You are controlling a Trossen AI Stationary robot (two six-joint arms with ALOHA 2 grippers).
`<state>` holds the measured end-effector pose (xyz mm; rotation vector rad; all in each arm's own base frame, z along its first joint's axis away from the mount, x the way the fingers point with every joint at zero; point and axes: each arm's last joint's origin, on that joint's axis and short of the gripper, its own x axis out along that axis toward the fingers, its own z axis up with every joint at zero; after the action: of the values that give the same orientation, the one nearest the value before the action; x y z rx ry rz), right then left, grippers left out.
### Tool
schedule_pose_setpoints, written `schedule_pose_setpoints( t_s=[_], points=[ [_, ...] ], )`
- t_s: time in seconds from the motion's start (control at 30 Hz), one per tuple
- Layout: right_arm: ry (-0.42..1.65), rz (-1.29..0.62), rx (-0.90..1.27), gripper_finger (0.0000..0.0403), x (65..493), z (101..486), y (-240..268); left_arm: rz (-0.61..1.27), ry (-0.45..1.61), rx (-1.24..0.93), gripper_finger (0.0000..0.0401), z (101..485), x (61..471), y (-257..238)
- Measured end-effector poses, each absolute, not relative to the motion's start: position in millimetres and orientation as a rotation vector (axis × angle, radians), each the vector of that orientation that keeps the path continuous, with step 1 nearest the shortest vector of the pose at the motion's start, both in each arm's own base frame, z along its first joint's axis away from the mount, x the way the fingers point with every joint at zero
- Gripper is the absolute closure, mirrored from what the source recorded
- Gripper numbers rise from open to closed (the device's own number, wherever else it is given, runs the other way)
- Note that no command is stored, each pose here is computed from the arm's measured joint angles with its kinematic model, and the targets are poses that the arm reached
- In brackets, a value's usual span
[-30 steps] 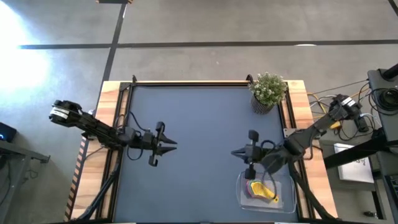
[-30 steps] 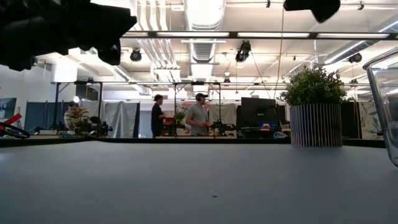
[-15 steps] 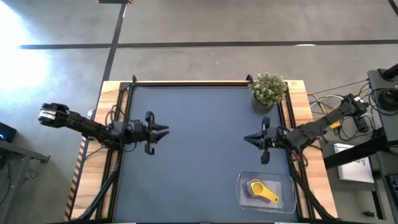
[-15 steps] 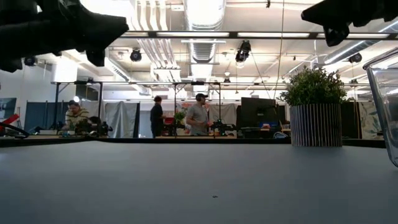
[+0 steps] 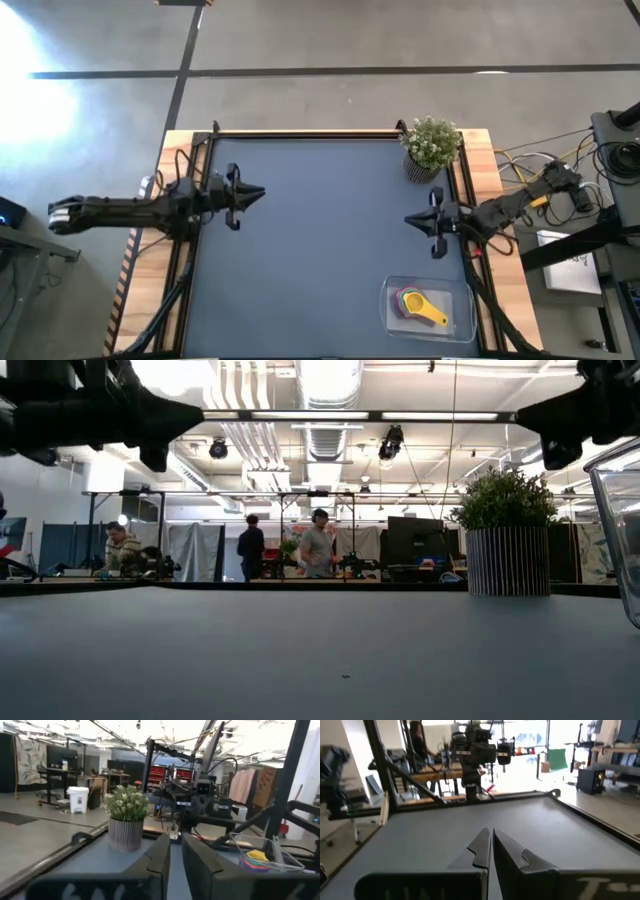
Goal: Nest measuring cups in basket
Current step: Return to Home Position
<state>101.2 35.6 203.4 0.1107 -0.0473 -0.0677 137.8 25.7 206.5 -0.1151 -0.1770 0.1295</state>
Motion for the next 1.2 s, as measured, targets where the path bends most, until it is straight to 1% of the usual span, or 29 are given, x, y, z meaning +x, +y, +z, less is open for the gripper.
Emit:
schedule_pose_setpoints(
  t_s=[0.1, 0.17, 0.3, 0.43, 0.57, 0.87, 0.93, 1.1, 1.2],
  points=[
    [-0.064, -0.060, 0.096, 0.0394, 96, 194, 33, 0.135, -0.166, -0.086, 0.0391, 217, 133, 28],
    [-0.066, -0.061, 0.090, 0.0394, 94, 188, 32, 0.141, -0.152, -0.068, 0.0398, 222, 129, 29],
    [-0.050, -0.056, 0.090, 0.0394, 91, 172, 30, 0.156, -0.100, -0.055, 0.0399, 221, 122, 29],
    [-0.070, -0.013, 0.086, 0.0394, 89, 174, 31, 0.156, -0.059, -0.068, 0.0401, 210, 118, 27],
    [-0.056, -0.011, 0.069, 0.0394, 90, 173, 31, 0.155, -0.040, -0.081, 0.0401, 195, 114, 27],
    [-0.059, -0.088, 0.021, 0.0394, 91, 173, 28, 0.153, -0.054, -0.079, 0.0401, 174, 107, 25],
    [-0.058, -0.105, 0.029, 0.0394, 92, 173, 26, 0.141, -0.055, -0.079, 0.0401, 173, 106, 24],
    [-0.047, -0.068, 0.049, 0.0394, 93, 172, 24, 0.106, -0.069, -0.075, 0.0401, 175, 105, 23],
    [-0.040, -0.078, 0.043, 0.0394, 94, 171, 24, 0.107, -0.070, -0.074, 0.0401, 175, 105, 23]
  ],
)
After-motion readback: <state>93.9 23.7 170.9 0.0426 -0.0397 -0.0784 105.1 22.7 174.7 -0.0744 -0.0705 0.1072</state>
